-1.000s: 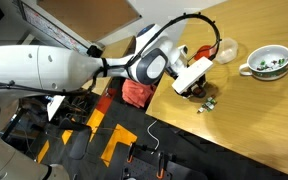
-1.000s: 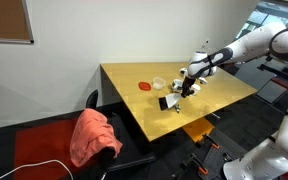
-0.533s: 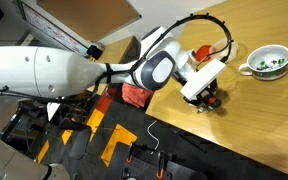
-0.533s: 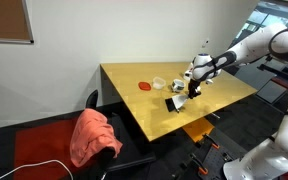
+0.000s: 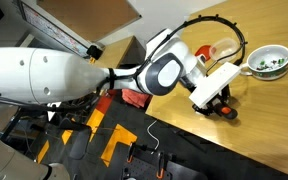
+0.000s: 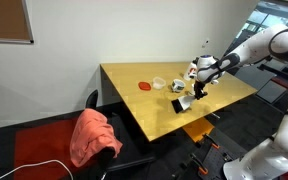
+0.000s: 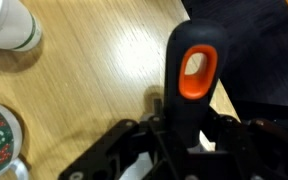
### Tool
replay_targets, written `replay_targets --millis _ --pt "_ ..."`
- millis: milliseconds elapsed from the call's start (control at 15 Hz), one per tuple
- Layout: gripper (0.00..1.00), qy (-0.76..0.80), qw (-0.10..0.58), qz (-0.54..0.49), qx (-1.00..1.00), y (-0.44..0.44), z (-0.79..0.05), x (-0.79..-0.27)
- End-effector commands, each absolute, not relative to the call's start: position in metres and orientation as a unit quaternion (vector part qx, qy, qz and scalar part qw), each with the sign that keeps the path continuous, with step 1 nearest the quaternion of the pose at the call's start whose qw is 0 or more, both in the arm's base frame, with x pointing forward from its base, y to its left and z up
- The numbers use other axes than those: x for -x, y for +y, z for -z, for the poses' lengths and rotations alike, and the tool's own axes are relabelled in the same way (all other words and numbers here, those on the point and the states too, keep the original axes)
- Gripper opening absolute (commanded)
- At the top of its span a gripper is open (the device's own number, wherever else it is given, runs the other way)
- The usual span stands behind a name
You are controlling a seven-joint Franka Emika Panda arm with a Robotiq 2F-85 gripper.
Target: Use the broom to sweep the sweets on the table to the right
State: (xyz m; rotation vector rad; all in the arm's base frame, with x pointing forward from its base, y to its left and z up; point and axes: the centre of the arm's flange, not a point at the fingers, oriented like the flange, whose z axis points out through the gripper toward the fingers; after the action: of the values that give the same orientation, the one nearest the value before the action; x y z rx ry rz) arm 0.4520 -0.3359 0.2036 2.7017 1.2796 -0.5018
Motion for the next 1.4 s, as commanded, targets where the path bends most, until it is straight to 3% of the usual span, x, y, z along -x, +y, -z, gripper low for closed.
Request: replay_targets --millis 0,533,1333 --pt "0.12 0.419 0.05 0.154 -0.893 -0.329 -0.218 -0.448" --pt "0.12 0.402 -0.006 0.02 -0.916 -0.271 -0.259 -0.492" --pt "0.12 0.288 0.038 -0.061 -0.955 -0.158 -0.212 -0.596"
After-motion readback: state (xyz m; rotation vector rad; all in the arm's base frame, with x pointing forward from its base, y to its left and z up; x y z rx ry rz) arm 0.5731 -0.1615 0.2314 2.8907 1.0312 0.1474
